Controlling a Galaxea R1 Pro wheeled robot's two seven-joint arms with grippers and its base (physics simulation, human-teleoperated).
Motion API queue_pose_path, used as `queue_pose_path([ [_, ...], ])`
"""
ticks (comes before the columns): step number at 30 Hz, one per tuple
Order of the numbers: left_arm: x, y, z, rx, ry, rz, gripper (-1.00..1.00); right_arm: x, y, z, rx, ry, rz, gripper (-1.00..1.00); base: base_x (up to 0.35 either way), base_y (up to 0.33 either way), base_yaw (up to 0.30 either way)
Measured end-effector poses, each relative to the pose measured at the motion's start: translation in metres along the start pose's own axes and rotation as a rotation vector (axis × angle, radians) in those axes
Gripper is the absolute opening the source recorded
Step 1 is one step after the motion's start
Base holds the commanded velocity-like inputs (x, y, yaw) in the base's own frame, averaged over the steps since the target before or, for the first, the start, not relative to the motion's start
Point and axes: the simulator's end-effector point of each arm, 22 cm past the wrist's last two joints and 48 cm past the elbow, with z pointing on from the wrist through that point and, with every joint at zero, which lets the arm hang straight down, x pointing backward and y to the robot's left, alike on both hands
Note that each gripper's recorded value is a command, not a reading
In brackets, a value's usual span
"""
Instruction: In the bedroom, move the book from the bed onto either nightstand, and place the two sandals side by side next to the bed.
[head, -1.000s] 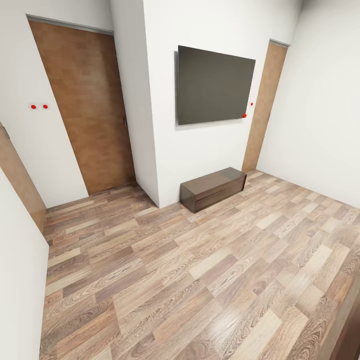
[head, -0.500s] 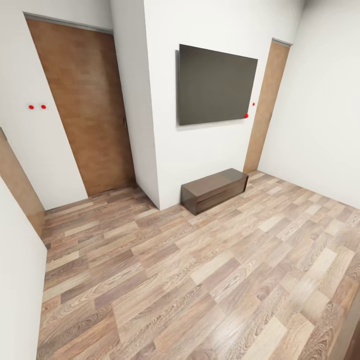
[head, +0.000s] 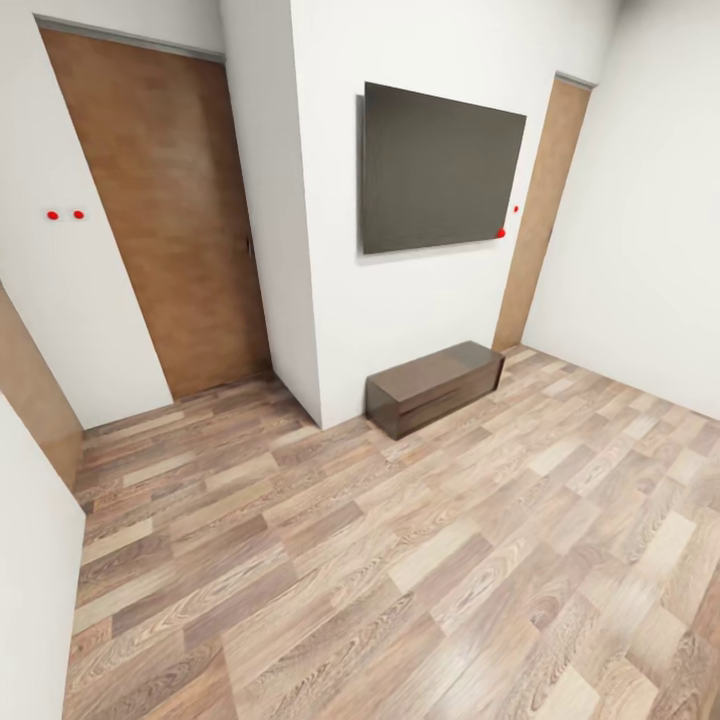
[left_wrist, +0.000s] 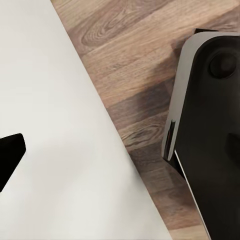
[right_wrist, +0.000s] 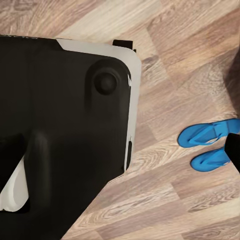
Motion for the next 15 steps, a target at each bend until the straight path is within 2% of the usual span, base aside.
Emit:
queue_pose_path([
  [6, 0.0002, -0.0015, -0.0002, 0.002, 0.000, 0.000, 1.00, 0.0005, 0.0001, 0.0000, 0.000, 0.001, 0.001, 1.00, 0.308, 0.081, -0.045],
  [15, -0.0006, -0.0017, -0.0002, 0.002, -0.002, -0.001, 1.00, -0.0001, 0.0001, -0.0002, 0.000, -0.001, 0.001, 1.00, 0.320, 0.082, -0.190],
])
